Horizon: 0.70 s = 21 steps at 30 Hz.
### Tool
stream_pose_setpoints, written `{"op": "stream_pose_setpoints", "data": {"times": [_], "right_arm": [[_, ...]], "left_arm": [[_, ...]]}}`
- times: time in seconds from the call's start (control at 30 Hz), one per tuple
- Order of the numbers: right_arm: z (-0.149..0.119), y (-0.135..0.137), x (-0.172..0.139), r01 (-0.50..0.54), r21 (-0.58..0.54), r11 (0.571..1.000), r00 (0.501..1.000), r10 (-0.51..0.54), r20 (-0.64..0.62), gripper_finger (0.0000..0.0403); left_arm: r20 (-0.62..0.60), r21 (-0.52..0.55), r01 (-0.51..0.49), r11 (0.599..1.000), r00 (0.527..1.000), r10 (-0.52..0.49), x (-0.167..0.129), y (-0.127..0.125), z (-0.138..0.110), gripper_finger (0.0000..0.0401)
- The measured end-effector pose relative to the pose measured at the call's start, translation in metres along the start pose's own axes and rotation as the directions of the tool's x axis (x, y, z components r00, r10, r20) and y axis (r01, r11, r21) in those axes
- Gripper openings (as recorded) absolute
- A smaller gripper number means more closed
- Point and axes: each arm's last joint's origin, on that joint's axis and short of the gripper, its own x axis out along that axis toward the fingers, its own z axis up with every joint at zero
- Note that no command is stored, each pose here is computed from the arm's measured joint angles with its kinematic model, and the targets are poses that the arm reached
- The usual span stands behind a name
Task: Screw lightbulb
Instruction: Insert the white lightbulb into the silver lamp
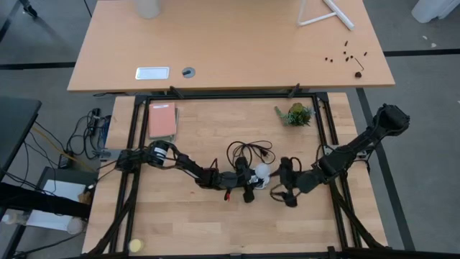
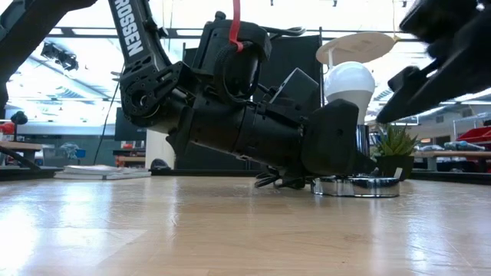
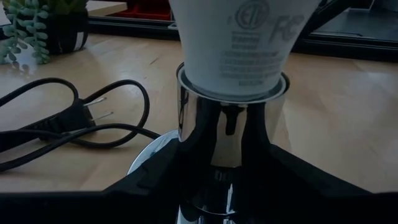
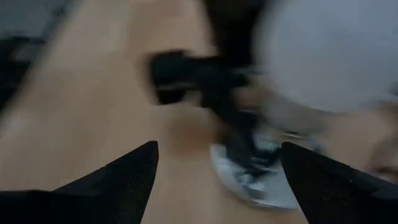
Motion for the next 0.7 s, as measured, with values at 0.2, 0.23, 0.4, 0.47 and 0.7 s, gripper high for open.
{"op": "stream_pose_setpoints", "data": {"times": [0.2, 0.23, 0.4, 0.47, 0.7], "right_arm": [[0.008, -0.021, 0.007, 0.112, 0.055, 0.992, 0.993, -0.113, 0.019, 0.0345], [0.011, -0.021, 0.008, 0.09, 0.047, 0.995, 0.995, -0.092, 0.036, 0.0345], [0.018, -0.021, 0.009, 0.012, 0.013, 1.0, 0.996, -0.013, 0.085, 0.0345], [0.016, -0.018, 0.009, -0.013, 0.027, 1.0, 0.998, 0.011, 0.069, 0.0345], [0.011, 0.011, -0.002, -0.247, 0.011, 0.969, 0.968, 0.246, 0.046, 0.0345]], "left_arm": [[0.0, 0.009, 0.005, 1.0, 1.0, -0.005, 0.0, 0.0, 0.0, 0.0196], [0.001, 0.008, 0.005, 1.0, 1.0, -0.005, 0.0, 0.0, 0.0, 0.0196], [0.001, 0.015, 0.008, 1.0, 1.0, -0.008, 0.0, 0.0, 0.0, 0.0196], [0.0, 0.013, 0.012, 1.0, 1.0, -0.012, 0.0, 0.0, 0.0, 0.0196], [0.006, 0.0, -0.024, 1.0, 1.0, 0.024, 0.001, 0.002, 0.0, 0.0196]]}}
